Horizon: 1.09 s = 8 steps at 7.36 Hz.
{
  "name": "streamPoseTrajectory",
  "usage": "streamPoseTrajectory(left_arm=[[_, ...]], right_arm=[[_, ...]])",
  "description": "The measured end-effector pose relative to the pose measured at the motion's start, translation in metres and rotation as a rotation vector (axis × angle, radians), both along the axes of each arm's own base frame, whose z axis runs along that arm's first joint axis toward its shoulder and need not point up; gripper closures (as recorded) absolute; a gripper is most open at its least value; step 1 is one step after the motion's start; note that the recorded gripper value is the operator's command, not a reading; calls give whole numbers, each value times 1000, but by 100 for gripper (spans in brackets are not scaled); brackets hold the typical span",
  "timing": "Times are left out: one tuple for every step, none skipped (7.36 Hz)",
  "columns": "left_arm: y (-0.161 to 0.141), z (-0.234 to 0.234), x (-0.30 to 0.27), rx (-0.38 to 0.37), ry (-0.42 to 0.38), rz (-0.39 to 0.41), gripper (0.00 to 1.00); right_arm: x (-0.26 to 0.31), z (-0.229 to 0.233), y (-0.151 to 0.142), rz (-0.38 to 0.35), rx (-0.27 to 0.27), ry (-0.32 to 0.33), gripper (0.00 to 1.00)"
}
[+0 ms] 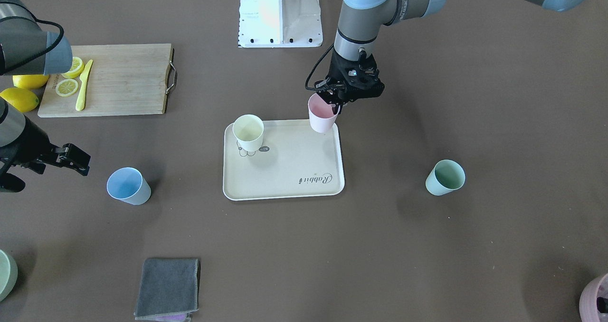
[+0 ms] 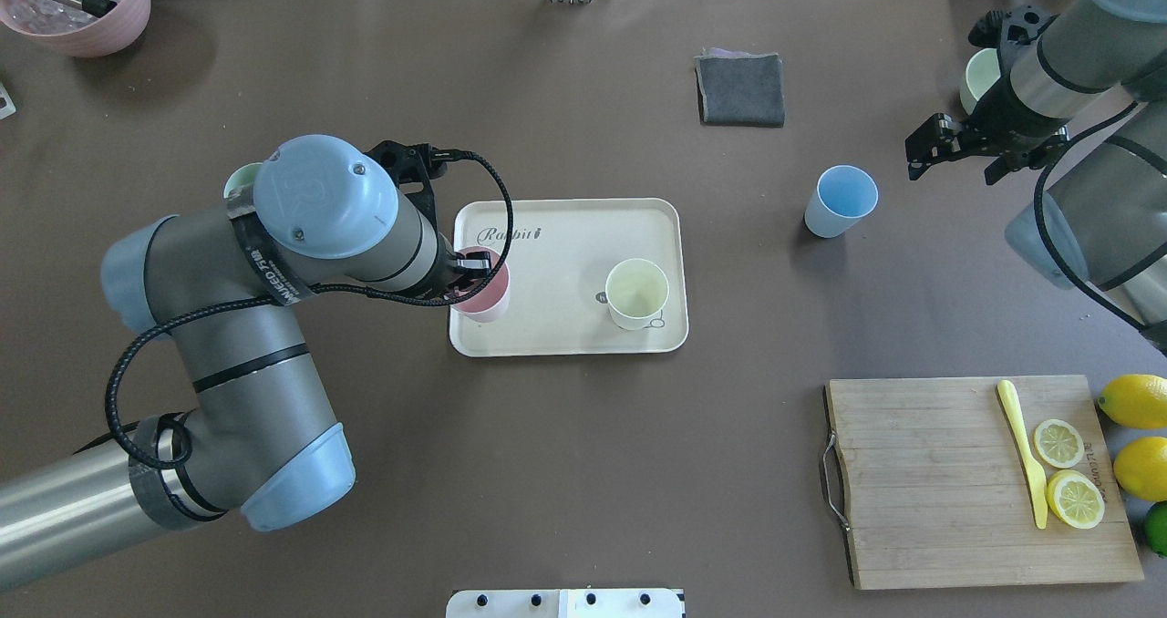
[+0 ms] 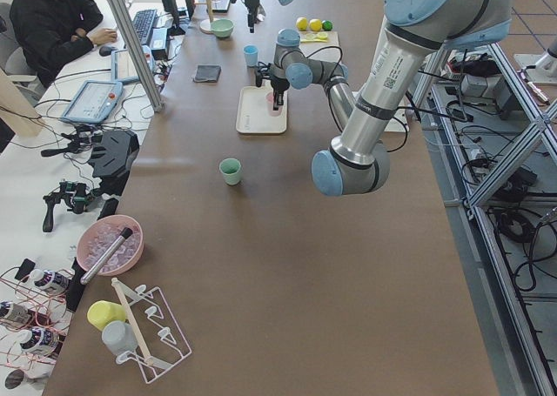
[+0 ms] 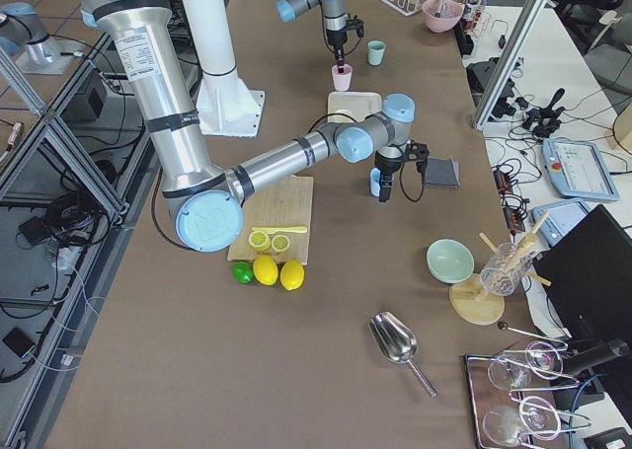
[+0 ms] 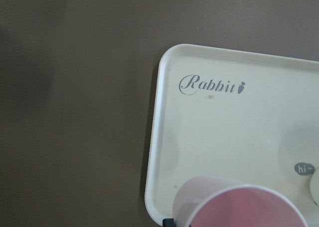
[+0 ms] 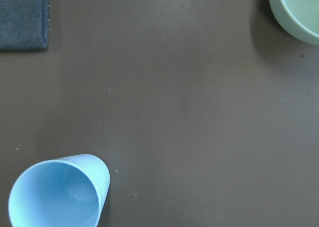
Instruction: Place all cups on tray
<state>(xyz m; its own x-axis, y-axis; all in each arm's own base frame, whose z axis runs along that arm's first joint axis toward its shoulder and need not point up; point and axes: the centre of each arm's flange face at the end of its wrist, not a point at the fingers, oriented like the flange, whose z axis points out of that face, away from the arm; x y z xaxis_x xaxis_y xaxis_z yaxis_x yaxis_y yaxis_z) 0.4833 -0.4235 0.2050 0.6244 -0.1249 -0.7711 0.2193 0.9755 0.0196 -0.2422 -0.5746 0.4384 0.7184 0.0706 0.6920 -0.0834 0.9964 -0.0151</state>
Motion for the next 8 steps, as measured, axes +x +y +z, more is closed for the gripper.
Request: streamPoseTrajectory(left_arm=[[-6,8,10,4,1,-3,100],[-11,18,20,2,5,-7,100],[-13,23,28,-3,10,-10,100],[-14,25,36,-9,10,-10,100],[-16,24,44,-16,9,-11,100],[-18,22,49,-18,8,-11,3],[-18,21,51,-17,8,-10,2],[-18,20,51,-13,10,-8,2]], right_arm=[[-6,3,0,-4,7,3,0],[-11,5,0,-7,13,7,0],[-15,7,-1,-12,14,12,0],[-18,9,0,-16,13,16,0],[-20,10,0,-18,14,21,0],[-23,10,0,-20,16,24,0],[-26,8,0,-22,19,23,0],[-30,4,0,-25,23,22,0]])
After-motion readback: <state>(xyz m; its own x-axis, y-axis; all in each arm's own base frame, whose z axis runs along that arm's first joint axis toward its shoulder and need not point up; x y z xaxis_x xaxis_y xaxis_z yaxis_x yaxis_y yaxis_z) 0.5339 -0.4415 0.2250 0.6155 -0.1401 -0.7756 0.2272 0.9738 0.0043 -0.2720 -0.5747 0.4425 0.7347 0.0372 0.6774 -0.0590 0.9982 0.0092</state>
